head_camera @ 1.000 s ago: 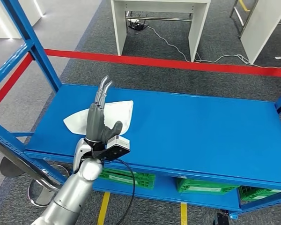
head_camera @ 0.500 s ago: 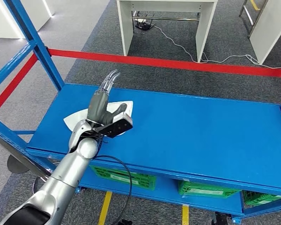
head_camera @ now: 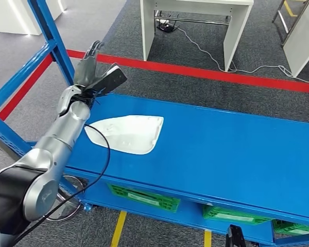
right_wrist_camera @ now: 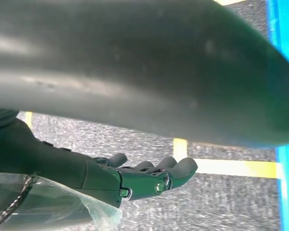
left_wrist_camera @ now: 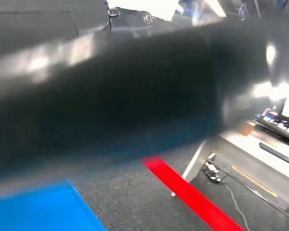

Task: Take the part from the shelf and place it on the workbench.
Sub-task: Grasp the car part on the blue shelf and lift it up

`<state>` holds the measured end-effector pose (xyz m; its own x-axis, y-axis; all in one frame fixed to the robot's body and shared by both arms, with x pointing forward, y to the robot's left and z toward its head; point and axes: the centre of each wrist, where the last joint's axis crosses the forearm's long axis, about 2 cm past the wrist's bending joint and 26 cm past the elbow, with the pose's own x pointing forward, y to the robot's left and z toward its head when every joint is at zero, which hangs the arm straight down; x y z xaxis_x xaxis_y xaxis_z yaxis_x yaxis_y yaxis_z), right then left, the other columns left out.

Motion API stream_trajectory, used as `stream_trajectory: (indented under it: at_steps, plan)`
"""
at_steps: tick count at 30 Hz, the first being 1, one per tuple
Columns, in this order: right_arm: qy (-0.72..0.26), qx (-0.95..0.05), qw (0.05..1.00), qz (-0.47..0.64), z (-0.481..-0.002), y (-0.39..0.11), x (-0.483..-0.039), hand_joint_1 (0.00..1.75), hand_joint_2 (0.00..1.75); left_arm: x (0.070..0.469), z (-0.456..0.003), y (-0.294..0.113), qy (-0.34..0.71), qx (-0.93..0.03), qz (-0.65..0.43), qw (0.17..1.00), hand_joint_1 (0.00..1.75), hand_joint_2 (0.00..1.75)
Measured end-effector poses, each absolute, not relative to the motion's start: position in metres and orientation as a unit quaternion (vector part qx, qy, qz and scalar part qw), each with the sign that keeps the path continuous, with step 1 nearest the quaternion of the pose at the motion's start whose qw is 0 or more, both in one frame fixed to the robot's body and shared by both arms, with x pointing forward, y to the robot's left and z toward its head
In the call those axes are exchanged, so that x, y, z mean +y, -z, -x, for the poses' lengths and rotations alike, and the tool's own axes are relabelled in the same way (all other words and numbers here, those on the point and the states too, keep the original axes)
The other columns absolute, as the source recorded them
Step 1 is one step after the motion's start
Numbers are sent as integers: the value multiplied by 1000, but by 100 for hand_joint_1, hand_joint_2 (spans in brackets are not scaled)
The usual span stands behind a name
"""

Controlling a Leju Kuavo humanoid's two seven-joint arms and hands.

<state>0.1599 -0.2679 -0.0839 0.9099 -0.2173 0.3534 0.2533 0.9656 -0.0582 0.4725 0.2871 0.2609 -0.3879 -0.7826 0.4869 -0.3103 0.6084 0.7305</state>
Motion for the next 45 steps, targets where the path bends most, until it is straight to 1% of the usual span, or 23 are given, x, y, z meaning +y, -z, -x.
stream_trajectory:
  at_steps: [9, 13, 19, 25, 32, 36, 41, 45]
  plan:
    - [111, -182, 976, 44, -172, 79, -263, 0, 0, 284, -485, -268, 313, -759, -328, 468, 0, 175]
    - [104, -180, 977, 43, -174, 78, -261, 0, 0, 273, -486, -260, 344, -735, -306, 498, 0, 175]
    - [101, -186, 977, 42, -179, 76, -259, 0, 0, 260, -489, -264, 356, -730, -288, 508, 0, 175]
    - [97, -188, 976, 45, -181, 75, -257, 0, 0, 238, -488, -259, 386, -705, -232, 548, 0, 175]
    - [96, -188, 977, 44, -181, 75, -254, 0, 0, 221, -482, -244, 448, -634, -144, 613, 0, 175]
    - [92, -188, 977, 41, -182, 75, -251, 0, 0, 219, -481, -239, 466, -610, -100, 633, 0, 175]
    - [85, -191, 977, 36, -183, 74, -249, 0, 0, 228, -480, -235, 486, -578, -57, 653, 0, 175]
    - [83, -190, 978, 34, -182, 74, -248, 0, 0, 236, -480, -231, 490, -565, -50, 662, 0, 175]
